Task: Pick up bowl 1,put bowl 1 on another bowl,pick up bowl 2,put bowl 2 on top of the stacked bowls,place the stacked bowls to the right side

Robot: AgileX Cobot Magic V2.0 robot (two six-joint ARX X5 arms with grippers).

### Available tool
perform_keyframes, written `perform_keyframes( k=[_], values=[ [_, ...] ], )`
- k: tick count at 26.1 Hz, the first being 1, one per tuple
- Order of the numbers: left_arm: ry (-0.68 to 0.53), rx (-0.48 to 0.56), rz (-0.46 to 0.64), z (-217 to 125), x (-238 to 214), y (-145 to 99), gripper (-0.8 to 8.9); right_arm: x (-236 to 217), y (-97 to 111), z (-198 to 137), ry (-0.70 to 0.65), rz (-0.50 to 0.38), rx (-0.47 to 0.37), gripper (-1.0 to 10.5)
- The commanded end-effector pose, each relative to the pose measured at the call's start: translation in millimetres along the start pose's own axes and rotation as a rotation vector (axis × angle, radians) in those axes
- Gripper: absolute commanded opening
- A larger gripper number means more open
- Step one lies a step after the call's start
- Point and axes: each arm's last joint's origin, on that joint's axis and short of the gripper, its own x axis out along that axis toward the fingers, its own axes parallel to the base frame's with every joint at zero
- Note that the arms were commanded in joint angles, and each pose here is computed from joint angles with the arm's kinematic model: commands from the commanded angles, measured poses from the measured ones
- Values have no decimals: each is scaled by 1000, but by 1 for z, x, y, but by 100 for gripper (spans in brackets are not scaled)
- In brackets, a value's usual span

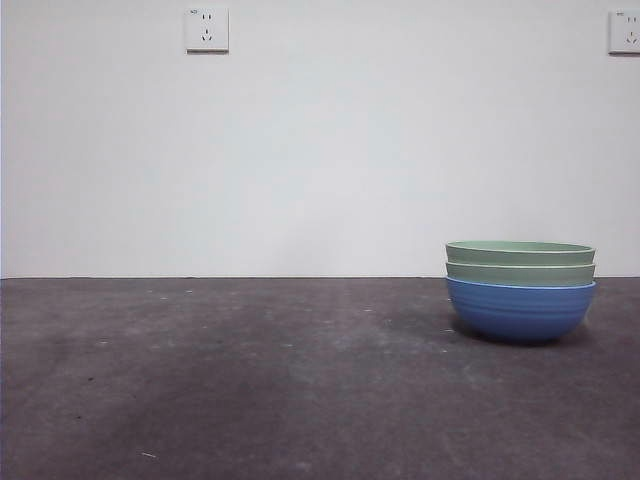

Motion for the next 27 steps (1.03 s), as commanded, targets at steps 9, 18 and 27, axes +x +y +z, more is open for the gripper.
perform_keyframes(
  k=[9, 18, 27],
  values=[
    [9, -8, 3, -4, 1, 1, -2, -21, 1, -70, -777, -65, -142, 2],
    [9, -8, 3, -4, 1, 0, -2, 80, -19, -139, -925, -60, -116, 2],
    [9, -8, 3, -4, 1, 1, -2, 132, -29, -174, -886, -49, -84, 2]
  ],
)
